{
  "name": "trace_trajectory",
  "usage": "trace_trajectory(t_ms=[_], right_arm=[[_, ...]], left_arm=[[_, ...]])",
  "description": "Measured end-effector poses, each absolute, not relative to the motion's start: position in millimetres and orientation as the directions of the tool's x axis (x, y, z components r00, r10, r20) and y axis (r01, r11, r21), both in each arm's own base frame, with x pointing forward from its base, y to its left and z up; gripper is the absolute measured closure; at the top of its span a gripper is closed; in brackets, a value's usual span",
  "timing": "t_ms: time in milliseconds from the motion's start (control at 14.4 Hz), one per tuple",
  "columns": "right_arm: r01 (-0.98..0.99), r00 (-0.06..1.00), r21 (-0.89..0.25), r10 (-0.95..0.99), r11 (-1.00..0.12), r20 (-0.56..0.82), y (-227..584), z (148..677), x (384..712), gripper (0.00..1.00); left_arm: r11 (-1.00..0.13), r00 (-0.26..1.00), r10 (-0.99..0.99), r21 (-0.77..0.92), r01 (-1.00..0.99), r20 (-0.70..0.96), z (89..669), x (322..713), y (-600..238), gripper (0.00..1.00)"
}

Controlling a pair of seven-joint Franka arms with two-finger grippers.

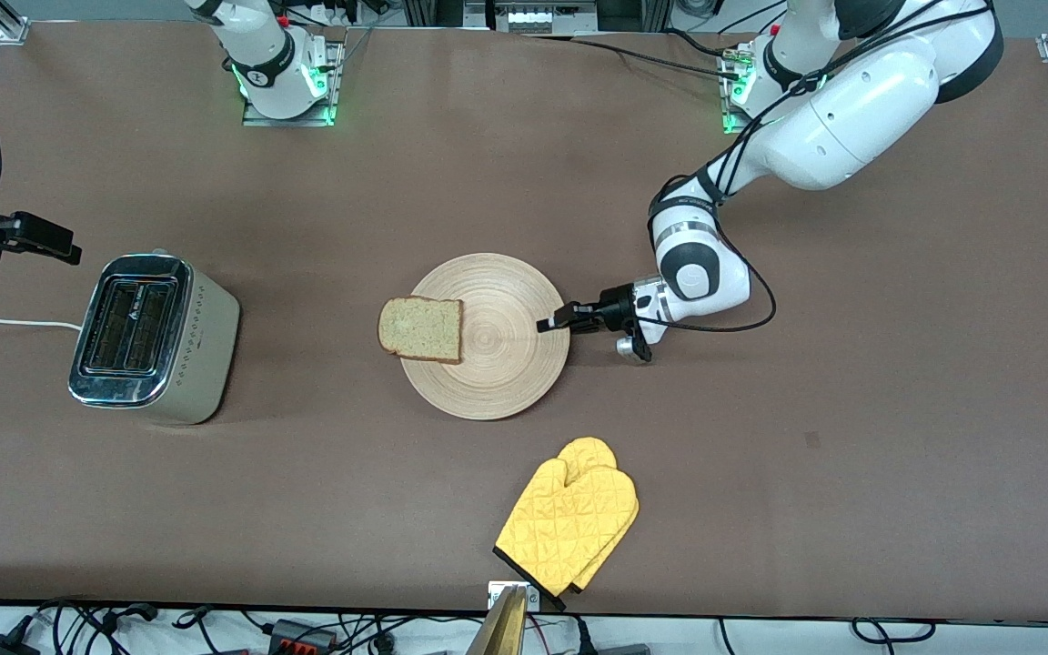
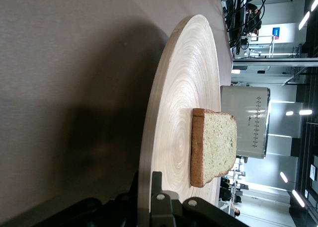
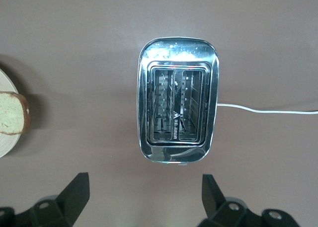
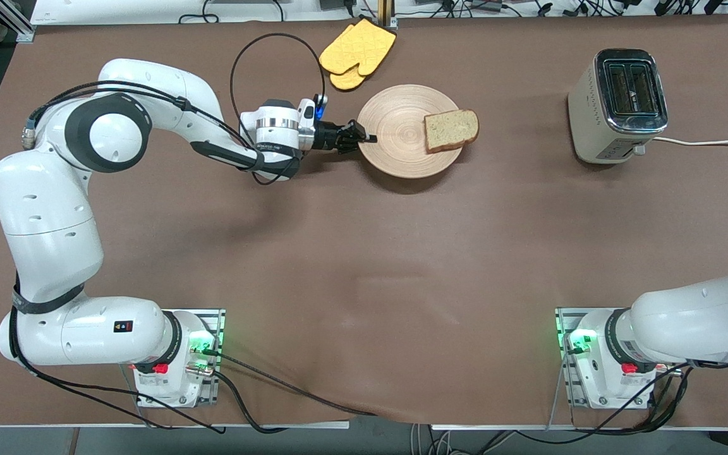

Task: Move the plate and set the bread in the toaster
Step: 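Push the wooden plate with the left gripper toward the toaster, then withdraw the left gripper while the right gripper moves above the toaster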

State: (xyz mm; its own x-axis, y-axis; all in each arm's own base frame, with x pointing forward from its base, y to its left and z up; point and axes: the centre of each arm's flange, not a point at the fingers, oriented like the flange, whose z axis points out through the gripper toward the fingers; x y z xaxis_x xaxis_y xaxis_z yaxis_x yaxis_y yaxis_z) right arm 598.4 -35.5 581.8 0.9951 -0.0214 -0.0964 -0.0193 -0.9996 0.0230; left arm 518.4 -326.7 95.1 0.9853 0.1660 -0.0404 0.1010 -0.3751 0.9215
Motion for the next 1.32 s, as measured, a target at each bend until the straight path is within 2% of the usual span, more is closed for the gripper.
trace_trajectory(t_ms=[279,348,557,627,975,1114,1323], right_arm=[[-0.019,0.995,0.022,-0.021,-1.000,-0.098,-35,582,598,0.00],[-0.019,0.995,0.020,-0.021,-1.000,-0.101,-35,581,598,0.00],[-0.019,0.995,0.018,-0.021,-1.000,-0.103,-35,581,598,0.00],[-0.019,0.994,0.017,-0.021,-1.000,-0.103,-35,581,598,0.00],[-0.012,0.994,0.015,-0.013,-1.000,-0.105,-30,581,598,0.00],[-0.010,0.993,-0.009,-0.009,-1.000,-0.115,-26,576,599,0.00],[-0.027,0.990,-0.126,-0.008,-0.992,-0.144,-18,556,607,0.00]], left_arm=[[-0.360,0.983,0.180,0.927,0.108,-0.044,88,516,-335,0.92],[-0.352,0.981,0.190,0.929,0.113,-0.048,89,515,-338,0.87],[-0.355,0.980,0.197,0.932,0.079,-0.008,90,521,-334,0.62],[-0.350,0.979,0.202,0.934,0.066,0.006,91,526,-329,0.49],[-0.345,0.976,0.200,0.938,-0.014,0.088,103,556,-291,0.03],[-0.345,0.978,0.161,0.936,-0.070,0.133,103,567,-267,0.00],[-0.292,0.978,0.047,0.939,-0.181,0.203,98,581,-227,0.00]])
